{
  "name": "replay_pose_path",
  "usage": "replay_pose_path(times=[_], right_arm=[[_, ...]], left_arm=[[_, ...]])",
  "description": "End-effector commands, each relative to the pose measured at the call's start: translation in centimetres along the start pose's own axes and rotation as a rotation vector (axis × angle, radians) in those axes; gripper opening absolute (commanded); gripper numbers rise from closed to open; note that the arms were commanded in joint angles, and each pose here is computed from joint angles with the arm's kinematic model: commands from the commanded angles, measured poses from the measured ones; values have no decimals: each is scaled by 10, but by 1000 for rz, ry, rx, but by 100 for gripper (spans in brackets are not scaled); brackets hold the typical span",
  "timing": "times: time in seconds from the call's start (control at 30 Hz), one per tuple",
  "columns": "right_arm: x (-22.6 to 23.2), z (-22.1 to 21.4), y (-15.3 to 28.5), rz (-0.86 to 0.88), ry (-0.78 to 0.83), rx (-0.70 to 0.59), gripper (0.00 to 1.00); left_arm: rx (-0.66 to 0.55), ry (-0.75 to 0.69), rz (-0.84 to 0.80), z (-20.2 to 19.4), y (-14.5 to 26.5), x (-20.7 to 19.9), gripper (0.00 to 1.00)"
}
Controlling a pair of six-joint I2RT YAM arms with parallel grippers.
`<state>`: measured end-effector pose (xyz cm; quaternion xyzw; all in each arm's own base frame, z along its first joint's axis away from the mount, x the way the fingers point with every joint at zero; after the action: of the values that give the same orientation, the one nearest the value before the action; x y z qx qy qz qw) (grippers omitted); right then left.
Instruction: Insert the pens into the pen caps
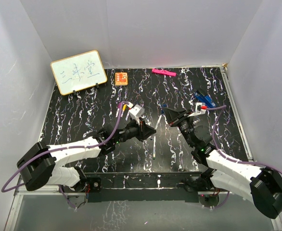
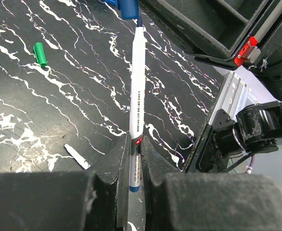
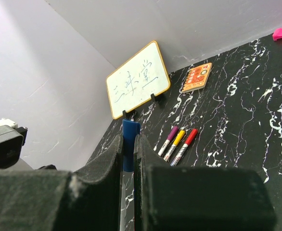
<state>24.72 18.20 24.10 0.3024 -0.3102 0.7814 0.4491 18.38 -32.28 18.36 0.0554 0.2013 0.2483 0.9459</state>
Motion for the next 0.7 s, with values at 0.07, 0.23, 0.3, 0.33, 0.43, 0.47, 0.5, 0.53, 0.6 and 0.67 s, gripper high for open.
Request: replay_pose_path(times=[0.07,0.23,0.3,0.33,0.43,0.47,0.5,0.53,0.6,0.67], right_arm=[[12,8,-1,62,-26,-36,0],[14,12,-2,62,-23,-56,0],[15,14,-4,64,-15,-59,0],[16,14,-5,64,-10,-60,0],[17,16,-6,60,-2,-68,0],[17,17,-6,61,-1,-69,0],[17,17,-6,61,0,-69,0],[16,16,-6,59,1,-66,0],[16,14,-6,58,0,-60,0],[16,14,-6,60,-3,-57,0]], left_arm=[[-52,-7,-16,16,-3,-6,0],[-33,0,-22,11,-5,-6,0],[-27,1,-20,9,-4,-5,0],[-23,2,-17,8,-4,-5,0],[-25,2,-6,8,-3,-3,0],[-29,2,-3,8,-2,-3,0],[-31,0,-1,9,-2,-3,0],[-35,-2,-1,10,-1,-3,0],[-41,-6,-3,12,-1,-3,0],[-44,-9,-3,13,-1,-4,0]])
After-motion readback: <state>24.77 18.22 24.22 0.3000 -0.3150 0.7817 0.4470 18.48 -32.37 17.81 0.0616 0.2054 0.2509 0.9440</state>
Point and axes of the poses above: each gripper's point midway between its finger pads, its own y axis back along the fingers, its own x axis along the line the jaws close on, z = x × y, the point moved 4 cm from there along y, back along the fingers, and after that the axes turned 7 degrees about -y, right-handed, at the moved point
